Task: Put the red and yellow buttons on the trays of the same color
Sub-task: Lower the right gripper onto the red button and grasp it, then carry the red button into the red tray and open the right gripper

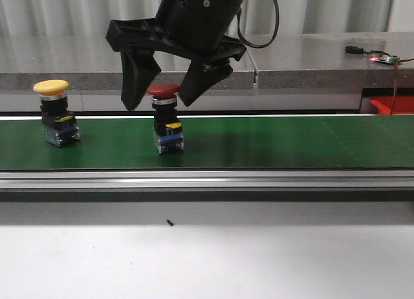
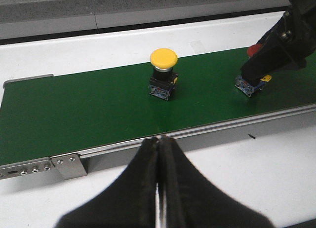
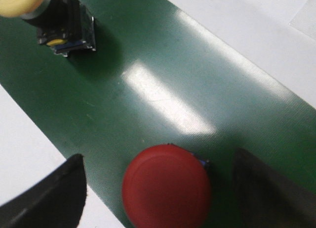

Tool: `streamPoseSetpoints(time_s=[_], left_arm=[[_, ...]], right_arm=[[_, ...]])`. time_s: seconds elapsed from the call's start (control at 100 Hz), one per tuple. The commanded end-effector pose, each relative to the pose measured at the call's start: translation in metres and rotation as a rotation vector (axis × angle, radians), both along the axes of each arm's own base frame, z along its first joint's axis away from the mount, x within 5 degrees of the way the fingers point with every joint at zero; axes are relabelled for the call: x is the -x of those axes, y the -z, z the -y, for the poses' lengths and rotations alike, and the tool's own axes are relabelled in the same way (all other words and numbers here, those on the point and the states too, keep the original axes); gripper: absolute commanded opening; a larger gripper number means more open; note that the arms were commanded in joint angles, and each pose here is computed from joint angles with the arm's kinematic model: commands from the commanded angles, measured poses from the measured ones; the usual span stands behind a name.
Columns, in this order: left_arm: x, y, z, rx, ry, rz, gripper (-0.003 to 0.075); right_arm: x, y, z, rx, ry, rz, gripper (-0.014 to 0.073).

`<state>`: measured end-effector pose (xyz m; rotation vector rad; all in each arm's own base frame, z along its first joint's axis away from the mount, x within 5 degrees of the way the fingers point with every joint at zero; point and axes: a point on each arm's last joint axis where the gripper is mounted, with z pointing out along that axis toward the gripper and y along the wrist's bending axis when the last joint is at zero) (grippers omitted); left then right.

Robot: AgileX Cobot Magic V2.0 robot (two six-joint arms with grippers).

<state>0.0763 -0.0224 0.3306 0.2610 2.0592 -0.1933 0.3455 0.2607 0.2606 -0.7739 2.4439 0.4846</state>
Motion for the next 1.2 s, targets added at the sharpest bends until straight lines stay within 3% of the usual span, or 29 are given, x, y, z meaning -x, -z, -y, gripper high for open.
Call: streamPoseSetpoints(time_s=[0.0, 0.15, 0.22, 0.44, 0.73, 0.92, 1.19], left_arm=[[-0.002, -0.013, 0.001, 0.033, -0.006, 0.082, -0.0019], [-0.002, -0.013, 0.001, 0.033, -0.006, 0.082, -0.0019], [-0.002, -0.013, 0.001, 0.033, -0.006, 0.082, -0.0019], [-0.002, -0.013, 0.001, 0.033, -0.006, 0.082, -0.0019], [-0.002, -0.013, 0.001, 0.033, -0.006, 0.082, -0.0019], [-0.002, -0.013, 0.001, 0.033, -0.006, 0.082, -0.0019], [-0.002, -0.013, 0.001, 0.033, -0.006, 0.082, -0.0019]], right_arm=[[-0.001, -0.031, 0.001, -0.074, 0.015, 0.083, 0.0498], [-0.003, -0.028, 0.004, -0.052, 0.016, 0.070, 0.0237], [-0.003, -0.032, 0.006, -0.058, 0.020, 0.080, 0.0171], [-0.005, -0.059, 0.032, -0.093, 0.105, 0.110, 0.0163], [-0.007, -0.107, 0.116, -0.024, 0.294, 0.193, 0.0163], [-0.010, -0.134, 0.201, -0.018, 0.515, 0.258, 0.0163], [-0.008, -0.134, 0.327, 0.023, 0.856, 0.259, 0.0163]])
